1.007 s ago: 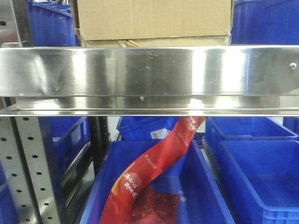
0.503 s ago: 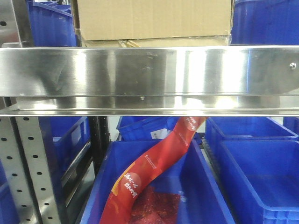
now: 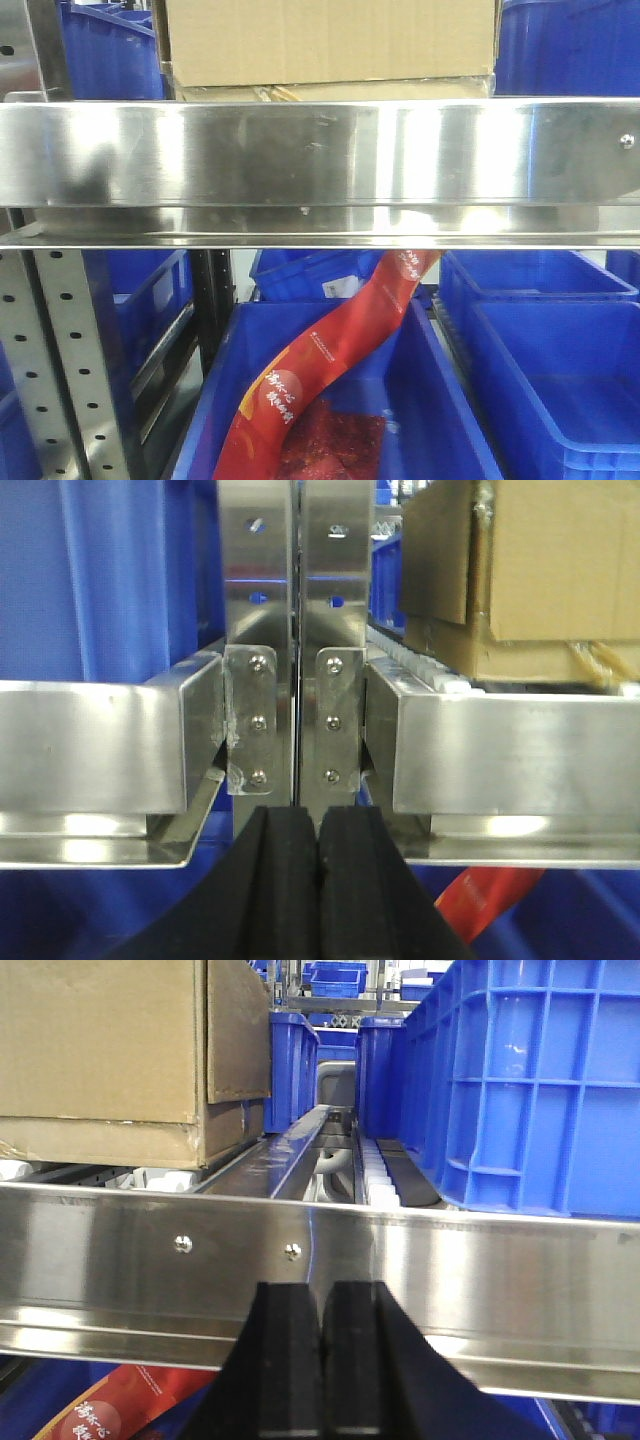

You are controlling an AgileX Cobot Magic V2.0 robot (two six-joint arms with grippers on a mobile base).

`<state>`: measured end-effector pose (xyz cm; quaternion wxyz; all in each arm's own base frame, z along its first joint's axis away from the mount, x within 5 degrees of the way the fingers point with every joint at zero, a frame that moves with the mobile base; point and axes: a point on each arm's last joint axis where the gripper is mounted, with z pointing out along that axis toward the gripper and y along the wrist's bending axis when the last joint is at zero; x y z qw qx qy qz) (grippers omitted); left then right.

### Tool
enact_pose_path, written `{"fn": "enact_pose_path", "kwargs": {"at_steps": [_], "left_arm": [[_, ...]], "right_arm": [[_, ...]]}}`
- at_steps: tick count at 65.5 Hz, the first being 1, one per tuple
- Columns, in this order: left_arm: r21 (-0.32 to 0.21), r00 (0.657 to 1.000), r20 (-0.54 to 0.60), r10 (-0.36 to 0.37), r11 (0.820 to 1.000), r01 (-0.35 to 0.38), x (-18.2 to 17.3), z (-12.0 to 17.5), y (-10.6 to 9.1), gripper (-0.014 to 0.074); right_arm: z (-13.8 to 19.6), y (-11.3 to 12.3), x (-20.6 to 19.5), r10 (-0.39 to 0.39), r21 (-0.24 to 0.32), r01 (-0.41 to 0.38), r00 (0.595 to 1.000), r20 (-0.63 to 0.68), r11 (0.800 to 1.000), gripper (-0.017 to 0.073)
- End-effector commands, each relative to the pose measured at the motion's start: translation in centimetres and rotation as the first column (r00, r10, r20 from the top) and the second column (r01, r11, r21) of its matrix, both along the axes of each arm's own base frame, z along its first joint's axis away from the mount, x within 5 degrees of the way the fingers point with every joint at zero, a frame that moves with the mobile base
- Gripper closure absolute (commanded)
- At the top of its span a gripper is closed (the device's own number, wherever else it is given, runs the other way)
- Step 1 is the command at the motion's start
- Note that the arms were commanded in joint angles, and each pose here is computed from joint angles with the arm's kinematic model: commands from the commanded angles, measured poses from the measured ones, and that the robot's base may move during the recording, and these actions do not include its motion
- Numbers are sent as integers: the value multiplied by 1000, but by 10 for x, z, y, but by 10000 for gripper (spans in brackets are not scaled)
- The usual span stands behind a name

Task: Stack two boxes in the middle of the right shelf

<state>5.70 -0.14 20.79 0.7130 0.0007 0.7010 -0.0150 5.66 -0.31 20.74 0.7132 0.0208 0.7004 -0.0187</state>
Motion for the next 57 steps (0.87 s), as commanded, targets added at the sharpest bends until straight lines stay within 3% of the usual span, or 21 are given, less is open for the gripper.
{"fn": "enact_pose_path", "kwargs": {"at_steps": [1,11,57], "left_arm": [[-25,998,64,-4,1000,6,-1,5,0,704],[-26,994,109,-4,1000,7,-1,9,0,704],[-26,994,109,-4,1000,7,-1,9,0,704]], "right_arm": [[1,0,0,0,-1,0,1000,17,1000,721],[1,0,0,0,-1,0,1000,17,1000,721],[1,0,0,0,-1,0,1000,17,1000,721]]}}
